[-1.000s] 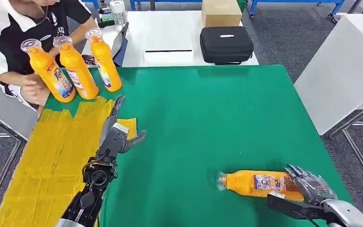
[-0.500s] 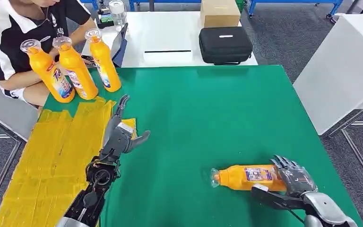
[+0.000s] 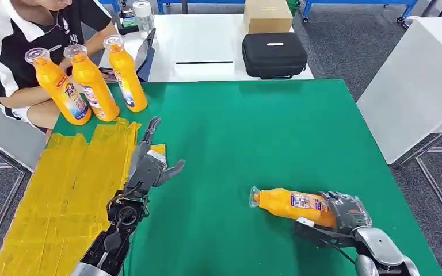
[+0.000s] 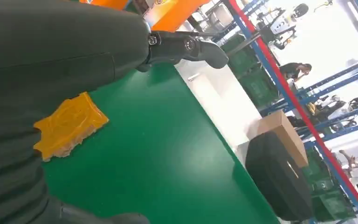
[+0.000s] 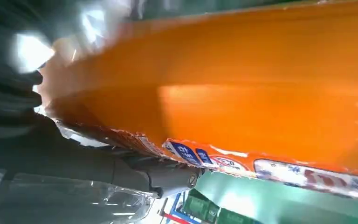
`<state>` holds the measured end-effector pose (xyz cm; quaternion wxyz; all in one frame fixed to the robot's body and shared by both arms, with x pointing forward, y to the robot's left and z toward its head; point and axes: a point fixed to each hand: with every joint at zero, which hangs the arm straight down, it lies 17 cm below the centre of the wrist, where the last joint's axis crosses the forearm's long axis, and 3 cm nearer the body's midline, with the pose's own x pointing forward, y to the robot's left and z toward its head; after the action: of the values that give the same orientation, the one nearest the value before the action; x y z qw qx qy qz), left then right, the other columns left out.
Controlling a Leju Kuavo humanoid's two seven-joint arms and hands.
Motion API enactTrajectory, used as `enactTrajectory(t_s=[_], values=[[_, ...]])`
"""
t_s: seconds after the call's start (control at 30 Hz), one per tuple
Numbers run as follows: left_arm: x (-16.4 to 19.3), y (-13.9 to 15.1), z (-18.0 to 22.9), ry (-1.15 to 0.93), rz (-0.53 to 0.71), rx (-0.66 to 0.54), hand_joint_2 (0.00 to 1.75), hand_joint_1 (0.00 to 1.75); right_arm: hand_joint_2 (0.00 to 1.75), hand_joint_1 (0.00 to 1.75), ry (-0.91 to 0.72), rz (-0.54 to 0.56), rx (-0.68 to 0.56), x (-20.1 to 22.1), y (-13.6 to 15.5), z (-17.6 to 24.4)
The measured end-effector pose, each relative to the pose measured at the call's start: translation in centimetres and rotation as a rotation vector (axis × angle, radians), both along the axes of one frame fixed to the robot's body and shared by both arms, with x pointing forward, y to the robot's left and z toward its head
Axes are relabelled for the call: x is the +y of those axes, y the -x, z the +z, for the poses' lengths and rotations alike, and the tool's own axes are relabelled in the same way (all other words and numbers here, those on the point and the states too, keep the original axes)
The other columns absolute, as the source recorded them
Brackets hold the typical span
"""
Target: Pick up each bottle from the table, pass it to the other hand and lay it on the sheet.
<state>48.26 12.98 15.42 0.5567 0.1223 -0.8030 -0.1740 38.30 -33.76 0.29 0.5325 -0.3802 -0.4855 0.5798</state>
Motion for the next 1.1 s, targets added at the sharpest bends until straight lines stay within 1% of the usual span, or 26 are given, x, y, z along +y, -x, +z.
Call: enactTrajectory(t_s=[0.1,0.17,0.23,0.3,0.37,0.47,0.53,0.63,0.77,0.93,1.1], values=[[0.0,0.1,0.0,0.0,-0.003,-0.002,1.75,0.0,1.75,1.75,-0.069,0.035,-0.033,1.5,0.0,0.7],[-0.1,0.3,-0.3,0.001,-0.008,0.002,1.75,0.0,1.75,1.75,-0.129,0.044,-0.083,2.6,-0.3,1.7],[-0.2,0.7,-0.4,0.003,-0.009,0.003,1.75,0.0,1.75,1.75,-0.24,0.016,-0.181,3.5,-1.1,3.9],[-0.5,1.0,-0.4,0.0,-0.012,-0.002,1.75,0.0,1.75,1.75,-0.393,-0.028,-0.269,3.9,-2.1,6.4],[-0.9,1.2,-0.3,-0.004,-0.018,-0.008,1.75,0.0,1.75,1.75,-0.588,-0.078,-0.366,4.0,-3.2,9.3],[-1.9,1.5,0.0,0.004,-0.048,-0.009,1.75,0.0,1.75,1.75,-0.829,-0.15,-0.503,3.7,-4.5,13.1],[-2.6,1.7,0.3,0.0,-0.069,-0.014,1.75,0.0,1.75,1.75,-0.995,-0.189,-0.555,3.5,-5.2,14.6],[-3.9,1.8,0.7,-0.005,-0.107,-0.014,1.75,0.0,1.75,1.75,-1.163,-0.222,-0.586,3.7,-6.5,15.6],[-4.6,1.9,1.3,-0.008,-0.126,-0.023,1.75,0.0,1.75,1.75,-1.218,-0.229,-0.588,4.7,-7.6,15.9],[-4.9,2.0,1.6,-0.008,-0.137,-0.029,1.75,0.0,1.75,1.75,-1.239,-0.239,-0.576,5.2,-7.9,15.6],[-5.7,2.0,1.6,0.01,-0.185,0.019,1.75,0.0,1.75,1.75,-1.297,-0.23,-0.534,6.2,-9.0,15.3]])
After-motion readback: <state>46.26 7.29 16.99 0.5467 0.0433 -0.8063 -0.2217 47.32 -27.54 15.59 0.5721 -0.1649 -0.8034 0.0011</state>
